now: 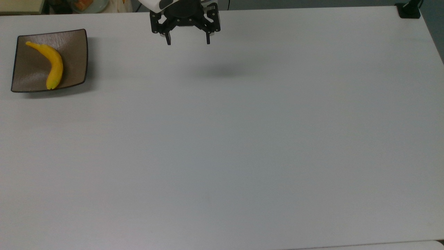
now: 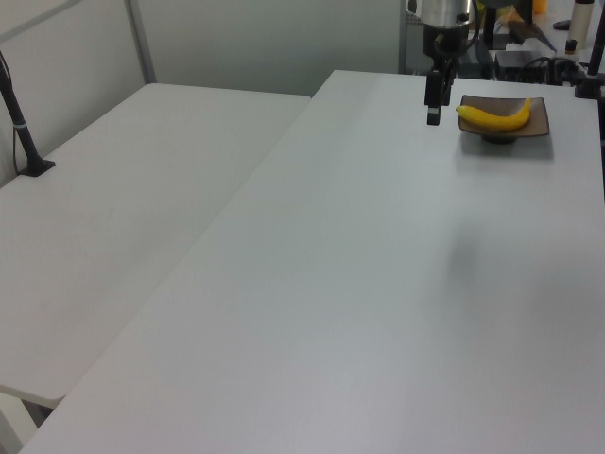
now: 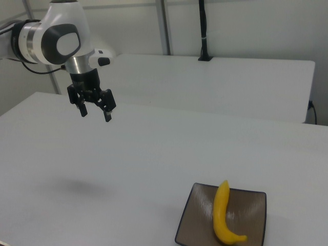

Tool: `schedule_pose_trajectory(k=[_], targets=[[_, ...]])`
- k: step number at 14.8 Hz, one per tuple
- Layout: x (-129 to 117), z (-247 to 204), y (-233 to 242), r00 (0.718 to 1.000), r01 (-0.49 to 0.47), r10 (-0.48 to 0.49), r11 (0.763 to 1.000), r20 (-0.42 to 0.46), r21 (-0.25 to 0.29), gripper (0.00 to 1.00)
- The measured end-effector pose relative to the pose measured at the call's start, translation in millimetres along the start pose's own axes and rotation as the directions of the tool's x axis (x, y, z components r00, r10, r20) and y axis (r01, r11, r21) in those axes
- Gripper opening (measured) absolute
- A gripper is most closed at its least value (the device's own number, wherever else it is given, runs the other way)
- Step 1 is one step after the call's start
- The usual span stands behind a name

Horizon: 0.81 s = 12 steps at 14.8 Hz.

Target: Bananas placed on a ceramic plate

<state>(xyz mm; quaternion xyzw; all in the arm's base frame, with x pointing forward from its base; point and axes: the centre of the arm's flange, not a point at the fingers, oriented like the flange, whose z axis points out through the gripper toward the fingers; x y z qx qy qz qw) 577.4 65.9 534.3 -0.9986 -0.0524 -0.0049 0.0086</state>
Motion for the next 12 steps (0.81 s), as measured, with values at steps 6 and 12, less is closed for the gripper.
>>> schedule_pose_trajectory(k=[6,12], targets=[[6,10,9,1.000,-0.018,0.018,1.000,-0.004,-0.006,1.00],[6,11,11,1.000,-0.023,0.023,1.000,-0.005,-0.006,1.00]])
